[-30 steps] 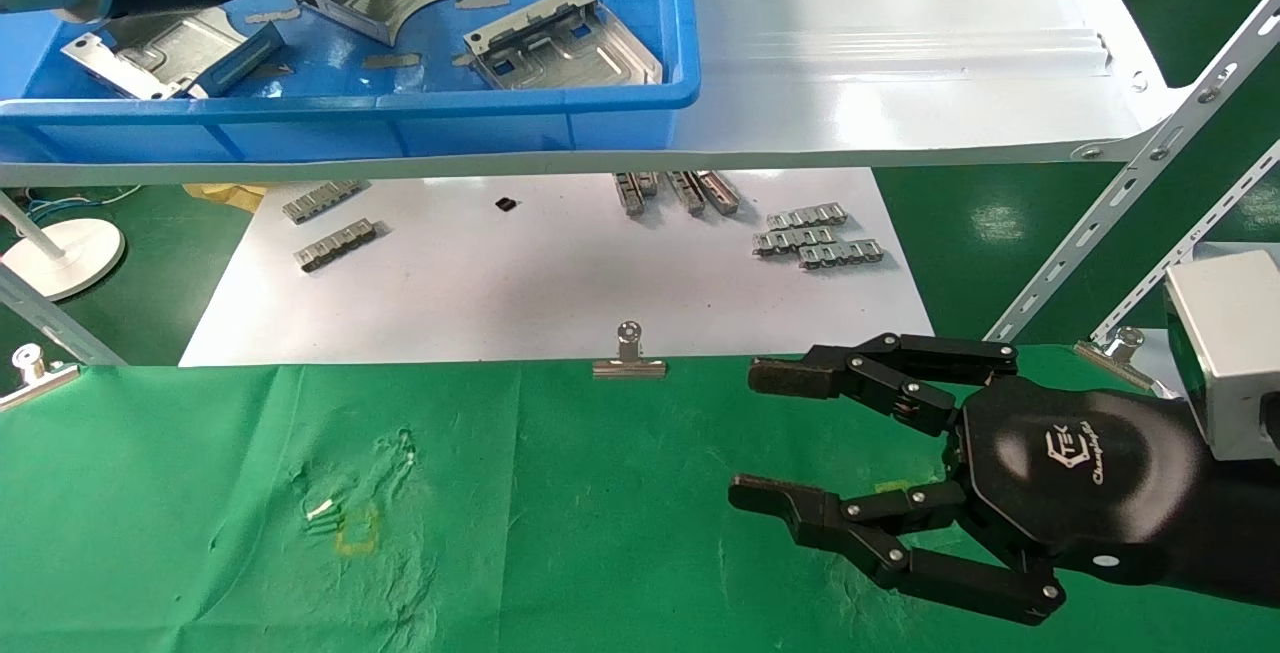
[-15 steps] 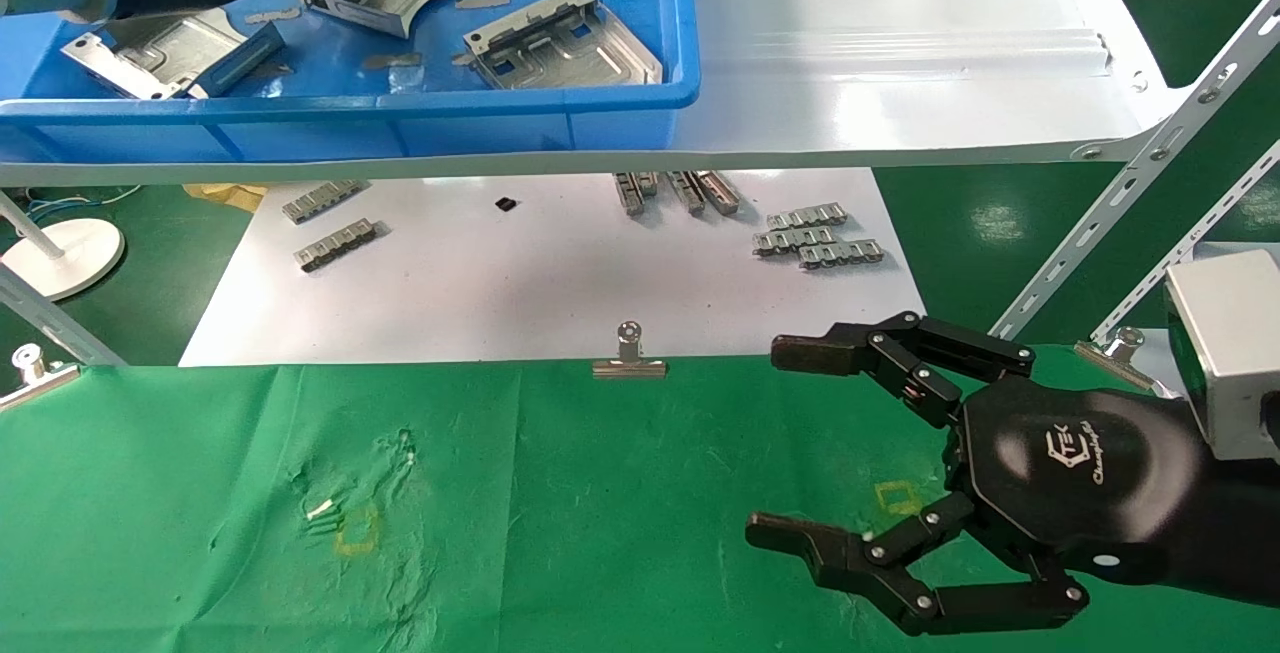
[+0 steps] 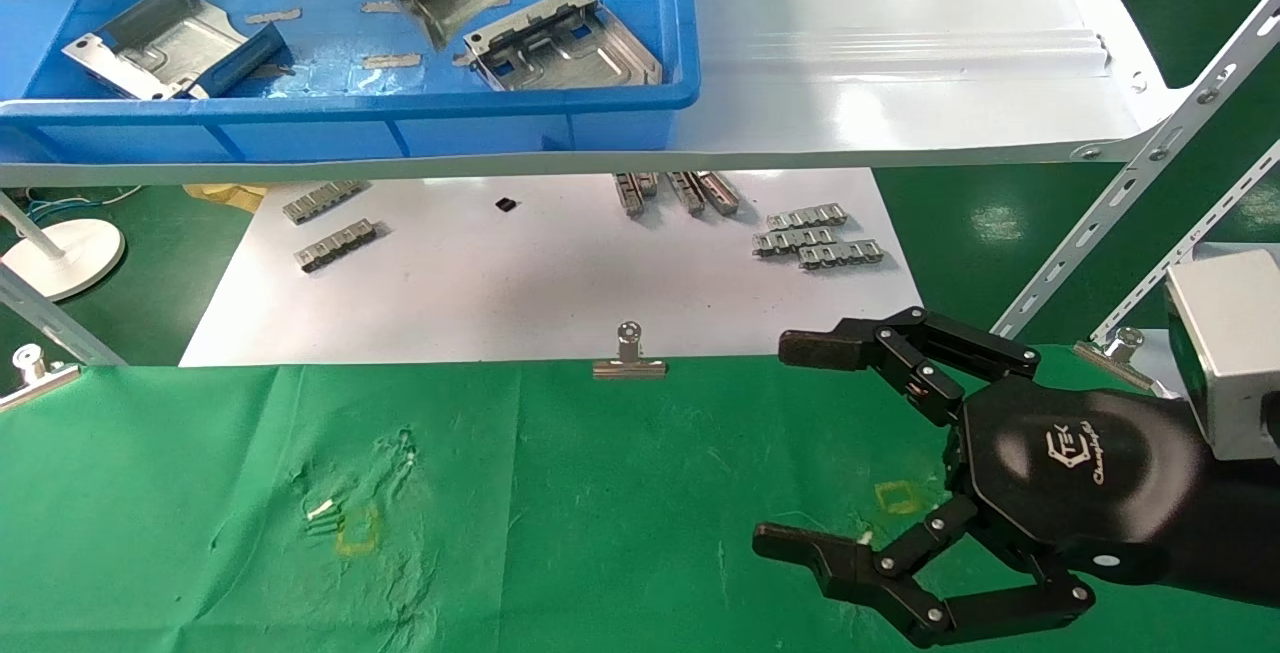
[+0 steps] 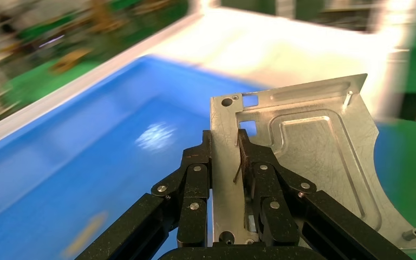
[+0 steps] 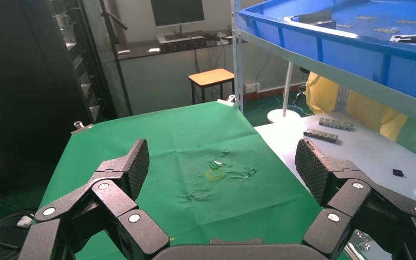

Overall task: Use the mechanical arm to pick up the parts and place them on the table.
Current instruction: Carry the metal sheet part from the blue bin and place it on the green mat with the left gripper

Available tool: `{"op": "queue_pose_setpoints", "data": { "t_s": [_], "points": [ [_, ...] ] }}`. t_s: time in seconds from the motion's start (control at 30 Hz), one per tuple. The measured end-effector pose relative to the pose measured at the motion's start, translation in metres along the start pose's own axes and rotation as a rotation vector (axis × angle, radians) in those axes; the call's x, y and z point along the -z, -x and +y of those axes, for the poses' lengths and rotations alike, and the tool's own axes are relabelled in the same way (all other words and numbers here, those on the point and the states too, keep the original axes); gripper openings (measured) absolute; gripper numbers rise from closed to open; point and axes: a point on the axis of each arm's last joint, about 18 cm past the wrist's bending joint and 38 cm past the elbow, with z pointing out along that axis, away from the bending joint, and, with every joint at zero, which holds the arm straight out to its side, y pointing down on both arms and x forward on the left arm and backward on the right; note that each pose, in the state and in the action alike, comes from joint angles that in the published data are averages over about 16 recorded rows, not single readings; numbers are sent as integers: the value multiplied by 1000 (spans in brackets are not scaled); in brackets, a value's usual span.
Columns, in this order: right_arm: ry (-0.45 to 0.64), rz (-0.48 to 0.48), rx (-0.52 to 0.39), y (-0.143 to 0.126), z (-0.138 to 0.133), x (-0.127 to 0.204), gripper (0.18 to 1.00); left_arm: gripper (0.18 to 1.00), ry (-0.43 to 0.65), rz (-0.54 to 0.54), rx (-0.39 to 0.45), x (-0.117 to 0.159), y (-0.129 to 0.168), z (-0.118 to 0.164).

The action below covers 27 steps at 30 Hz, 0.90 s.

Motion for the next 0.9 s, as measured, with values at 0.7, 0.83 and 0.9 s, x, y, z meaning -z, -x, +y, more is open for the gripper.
{"op": "queue_pose_setpoints", "data": {
  "t_s": [0.7, 0.83, 0.9],
  "points": [
    [0, 0, 0, 0, 0, 0, 1000, 265, 14, 235, -395, 79, -46, 30],
    [0, 0, 0, 0, 0, 0, 1000, 261, 54, 273, -427, 93, -59, 55],
    [0, 0, 0, 0, 0, 0, 1000, 259, 77, 295, -438, 98, -66, 69]
  ]
}}
